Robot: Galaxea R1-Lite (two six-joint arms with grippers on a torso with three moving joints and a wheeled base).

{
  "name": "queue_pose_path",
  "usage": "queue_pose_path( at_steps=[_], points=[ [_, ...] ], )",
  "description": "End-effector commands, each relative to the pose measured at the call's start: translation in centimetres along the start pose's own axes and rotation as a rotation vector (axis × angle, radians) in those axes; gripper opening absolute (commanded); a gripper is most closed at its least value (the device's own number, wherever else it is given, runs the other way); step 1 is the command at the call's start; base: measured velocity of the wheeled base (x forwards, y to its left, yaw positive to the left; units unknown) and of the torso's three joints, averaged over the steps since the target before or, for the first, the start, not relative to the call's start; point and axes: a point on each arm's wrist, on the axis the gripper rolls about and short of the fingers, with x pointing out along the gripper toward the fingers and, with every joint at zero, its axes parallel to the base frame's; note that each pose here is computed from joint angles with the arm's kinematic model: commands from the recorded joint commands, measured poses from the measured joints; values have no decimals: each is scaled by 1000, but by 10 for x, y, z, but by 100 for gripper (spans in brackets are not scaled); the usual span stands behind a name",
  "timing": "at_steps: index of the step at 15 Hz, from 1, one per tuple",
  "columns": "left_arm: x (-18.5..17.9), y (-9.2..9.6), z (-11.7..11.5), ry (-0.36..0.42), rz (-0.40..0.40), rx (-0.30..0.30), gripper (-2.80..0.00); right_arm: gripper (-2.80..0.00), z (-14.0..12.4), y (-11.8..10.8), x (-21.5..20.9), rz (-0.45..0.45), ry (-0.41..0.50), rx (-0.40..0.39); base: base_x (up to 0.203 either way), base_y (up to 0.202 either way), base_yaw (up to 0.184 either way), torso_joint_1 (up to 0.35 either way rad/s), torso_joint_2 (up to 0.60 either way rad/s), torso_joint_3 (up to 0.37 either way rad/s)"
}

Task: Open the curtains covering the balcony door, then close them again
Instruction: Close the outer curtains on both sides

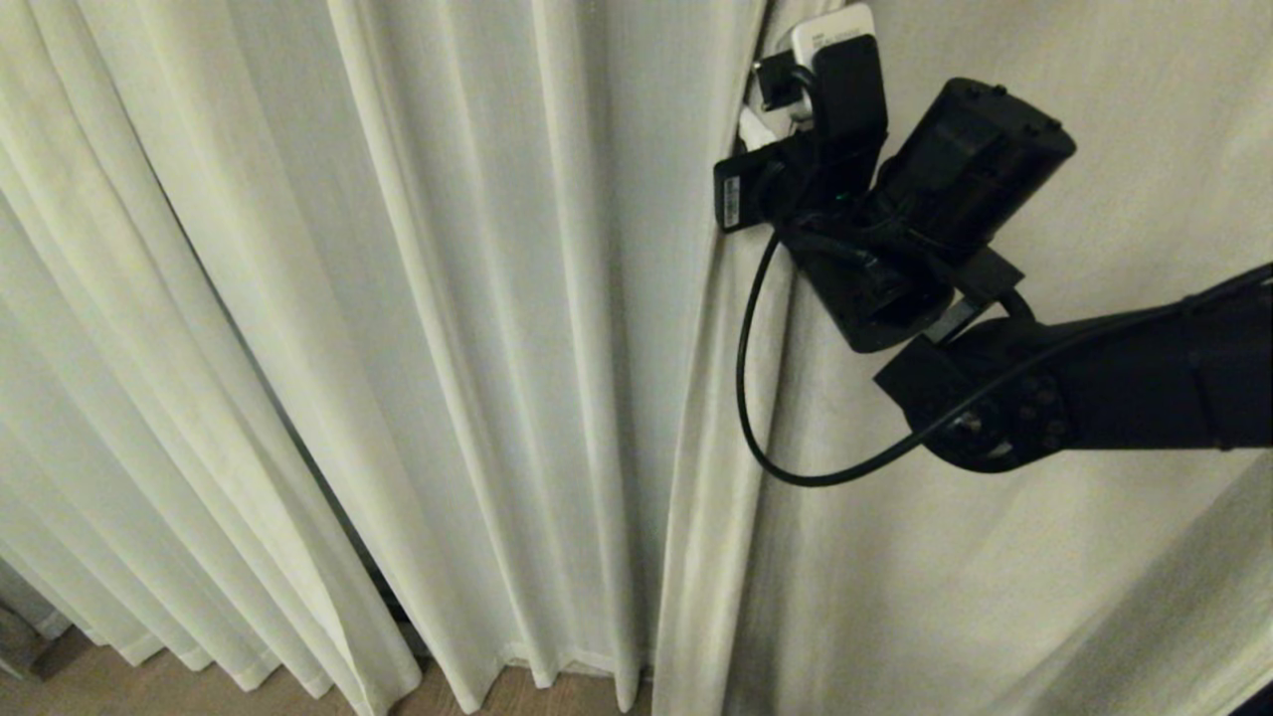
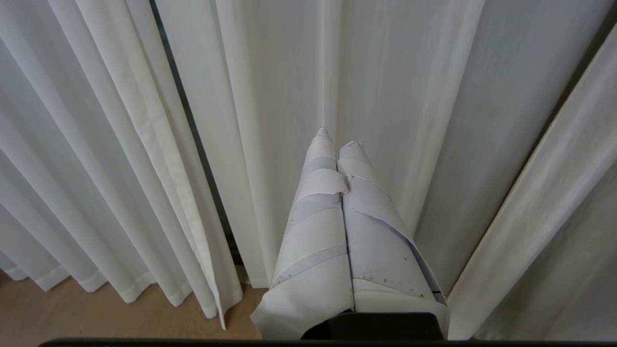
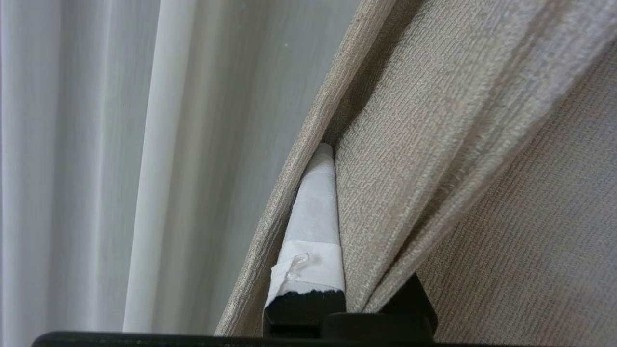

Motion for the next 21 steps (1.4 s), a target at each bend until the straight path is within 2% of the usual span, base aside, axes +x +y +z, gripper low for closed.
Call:
queue_pose_path(
  at_steps=[1, 5, 13, 18, 19, 20, 21],
  points=[
    [0, 0, 0, 0, 1, 0, -280, -280, 11, -9, -1, -22, -29, 6, 0, 0, 0, 0, 0, 0],
    [0, 0, 0, -2, 1, 0, -280, -280, 24, -24, -3, -51, -53, 10, 0, 0, 0, 0, 0, 0],
    [0, 0, 0, -2, 1, 0, -280, -280, 45, -73, -13, -130, -48, -17, 0, 0, 0, 0, 0, 0],
    [0, 0, 0, 0, 1, 0, -280, -280, 52, -83, -22, -140, -49, -11, 0, 0, 0, 0, 0, 0],
    [0, 0, 0, -1, 1, 0, -280, -174, 51, -83, -24, -138, -41, -5, 0, 0, 0, 0, 0, 0],
    [0, 0, 0, -1, 1, 0, -280, 0, 51, -84, -27, -137, -37, -4, 0, 0, 0, 0, 0, 0],
    [0, 0, 0, -1, 1, 0, -280, 0, 52, -86, -30, -139, -34, -5, 0, 0, 0, 0, 0, 0]
  ],
)
